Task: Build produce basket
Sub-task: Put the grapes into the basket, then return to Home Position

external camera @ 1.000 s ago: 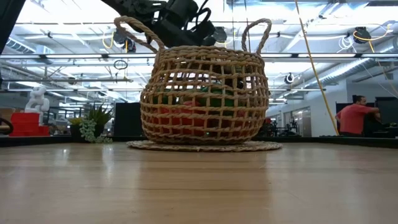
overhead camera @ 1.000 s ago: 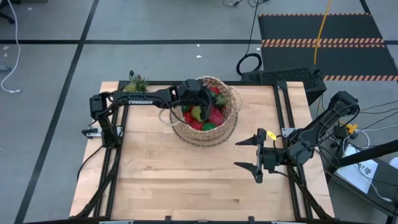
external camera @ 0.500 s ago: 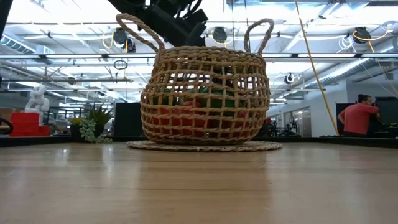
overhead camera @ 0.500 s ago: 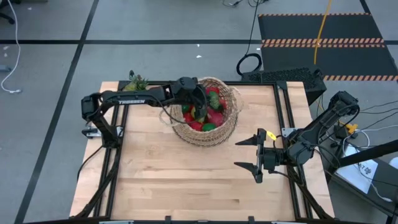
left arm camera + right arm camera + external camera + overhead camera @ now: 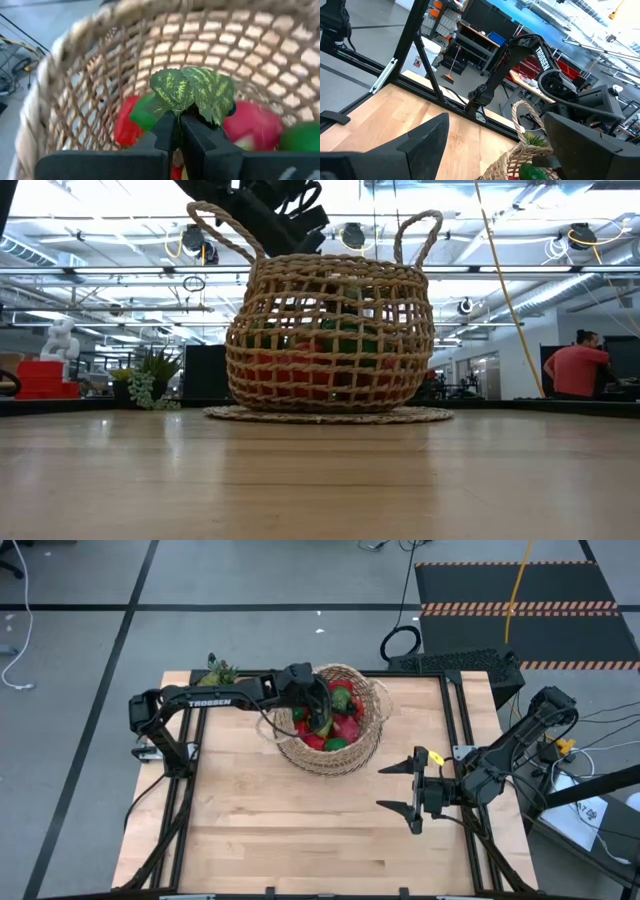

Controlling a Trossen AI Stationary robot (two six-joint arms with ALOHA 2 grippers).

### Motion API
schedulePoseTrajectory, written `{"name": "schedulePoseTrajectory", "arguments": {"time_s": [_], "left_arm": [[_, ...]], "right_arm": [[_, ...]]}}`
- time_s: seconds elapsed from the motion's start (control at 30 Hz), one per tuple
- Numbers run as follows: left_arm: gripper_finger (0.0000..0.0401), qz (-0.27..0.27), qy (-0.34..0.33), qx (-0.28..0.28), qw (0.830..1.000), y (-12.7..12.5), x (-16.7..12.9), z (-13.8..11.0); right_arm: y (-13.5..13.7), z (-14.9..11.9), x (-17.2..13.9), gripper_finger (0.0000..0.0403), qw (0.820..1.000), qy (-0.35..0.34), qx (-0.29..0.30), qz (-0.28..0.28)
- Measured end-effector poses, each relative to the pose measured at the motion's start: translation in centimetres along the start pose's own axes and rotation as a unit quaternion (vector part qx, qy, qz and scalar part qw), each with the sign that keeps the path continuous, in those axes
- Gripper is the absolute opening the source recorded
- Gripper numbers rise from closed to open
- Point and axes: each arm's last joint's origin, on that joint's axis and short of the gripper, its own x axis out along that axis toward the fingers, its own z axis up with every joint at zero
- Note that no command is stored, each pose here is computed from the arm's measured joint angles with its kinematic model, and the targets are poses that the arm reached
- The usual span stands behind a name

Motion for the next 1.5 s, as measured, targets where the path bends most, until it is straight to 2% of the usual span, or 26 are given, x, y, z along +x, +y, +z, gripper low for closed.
{"name": "schedulePoseTrajectory", "arguments": {"time_s": [0.13, 0.4, 0.53, 0.63, 0.8, 1.03, 1.23, 1.4, 1.5], "left_arm": [[0.0044, 0.0, 0.002, -0.006, 1.0, 0.0, -0.3, 0.0], [0.0151, 0.001, 0.0, -0.046, 0.999, 0.1, -1.7, 0.5], [0.0186, -0.002, -0.017, -0.065, 0.998, -0.1, -3.3, 1.2], [0.0194, -0.008, -0.033, -0.067, 0.997, -0.4, -5.0, 1.9], [0.0186, -0.019, -0.049, -0.061, 0.997, -1.0, -7.8, 2.6], [0.0151, -0.027, -0.042, -0.05, 0.998, -1.2, -10.6, 2.6], [0.0116, -0.028, -0.04, -0.046, 0.998, -1.1, -11.6, 2.5], [0.0089, -0.027, -0.038, -0.042, 0.998, -1.1, -11.7, 2.1], [0.0073, -0.024, -0.054, -0.032, 0.998, -1.2, -11.7, 1.5]], "right_arm": [[0.0, 0.0, 0.0, 0.032, 1.0, 0.0, -0.002, 0.0], [0.0, 0.0, 0.0, 0.032, 1.0, 0.001, -0.004, -0.002], [-0.2, -0.1, 0.0, 0.032, 0.999, 0.021, -0.004, -0.04], [-0.4, -0.2, 0.0, 0.032, 0.997, 0.037, -0.005, -0.069], [-0.4, -0.3, -0.1, 0.032, 0.996, 0.043, -0.006, -0.078], [-0.4, -0.3, -0.1, 0.032, 0.996, 0.043, -0.002, -0.078], [-0.4, -0.3, -0.1, 0.032, 0.996, 0.046, -0.001, -0.082], [-0.4, -0.6, -0.4, 0.0319, 0.989, 0.08, -0.019, -0.126], [-0.5, -0.7, -0.5, 0.0305, 0.987, 0.087, -0.027, -0.133]]}}
